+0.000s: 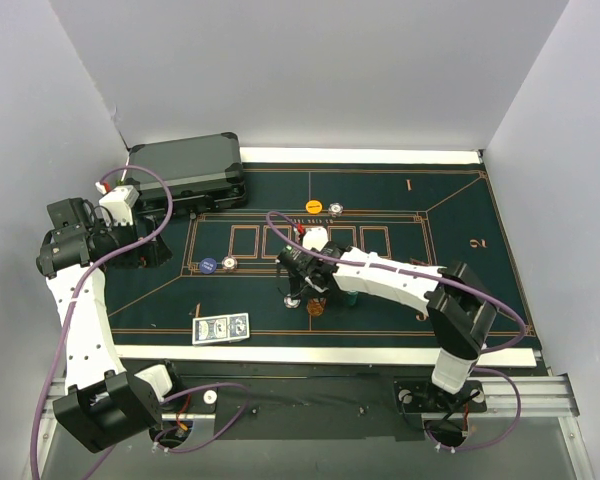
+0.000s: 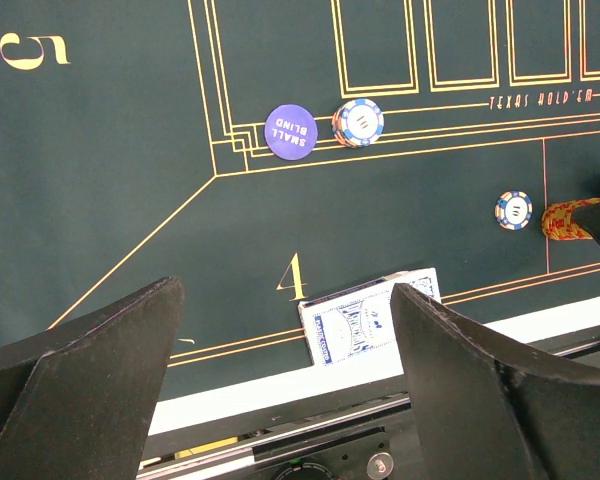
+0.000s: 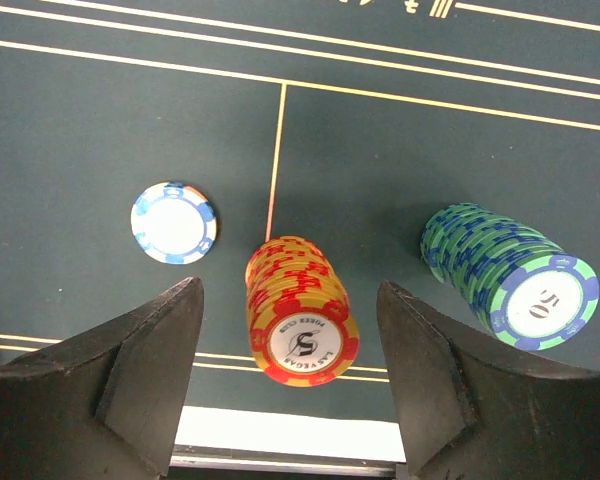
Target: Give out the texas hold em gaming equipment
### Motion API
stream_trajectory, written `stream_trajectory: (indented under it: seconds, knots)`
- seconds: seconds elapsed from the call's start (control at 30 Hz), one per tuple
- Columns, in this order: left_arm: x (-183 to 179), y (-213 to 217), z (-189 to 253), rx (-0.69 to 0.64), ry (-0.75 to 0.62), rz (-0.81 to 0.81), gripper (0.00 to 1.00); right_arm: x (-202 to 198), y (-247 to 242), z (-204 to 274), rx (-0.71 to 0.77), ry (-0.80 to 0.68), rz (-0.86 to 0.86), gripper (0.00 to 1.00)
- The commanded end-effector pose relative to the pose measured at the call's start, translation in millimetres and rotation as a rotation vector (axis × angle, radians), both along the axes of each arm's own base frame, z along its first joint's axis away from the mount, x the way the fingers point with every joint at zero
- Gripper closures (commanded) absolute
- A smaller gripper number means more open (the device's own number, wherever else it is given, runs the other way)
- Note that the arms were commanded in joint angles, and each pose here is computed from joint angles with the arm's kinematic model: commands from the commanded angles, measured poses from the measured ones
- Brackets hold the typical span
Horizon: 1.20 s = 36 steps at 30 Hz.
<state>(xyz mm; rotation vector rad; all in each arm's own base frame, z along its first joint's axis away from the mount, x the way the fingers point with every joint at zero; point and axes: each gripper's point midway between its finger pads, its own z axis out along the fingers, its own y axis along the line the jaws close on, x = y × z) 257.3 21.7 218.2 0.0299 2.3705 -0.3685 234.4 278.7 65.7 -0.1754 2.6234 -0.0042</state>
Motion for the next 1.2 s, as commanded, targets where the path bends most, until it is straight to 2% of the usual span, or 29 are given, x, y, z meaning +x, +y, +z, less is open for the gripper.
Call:
stream_trajectory:
  seconds: [0.0,0.7,1.17]
  knots:
    - [3,3,11,0.02,-0.038,-0.011,0.04,0,-12,-10,-0.029,0.019,-0.026,0.36]
    - [2,4,11,0.021,-0.038,-0.007,0.04,-5,-15,-21,-0.023,0.044,-0.029,0.46]
    - [1,6,8,0.028,-0.033,-0.006,0.04,-6,-15,-22,-0.013,0.046,-0.034,0.57]
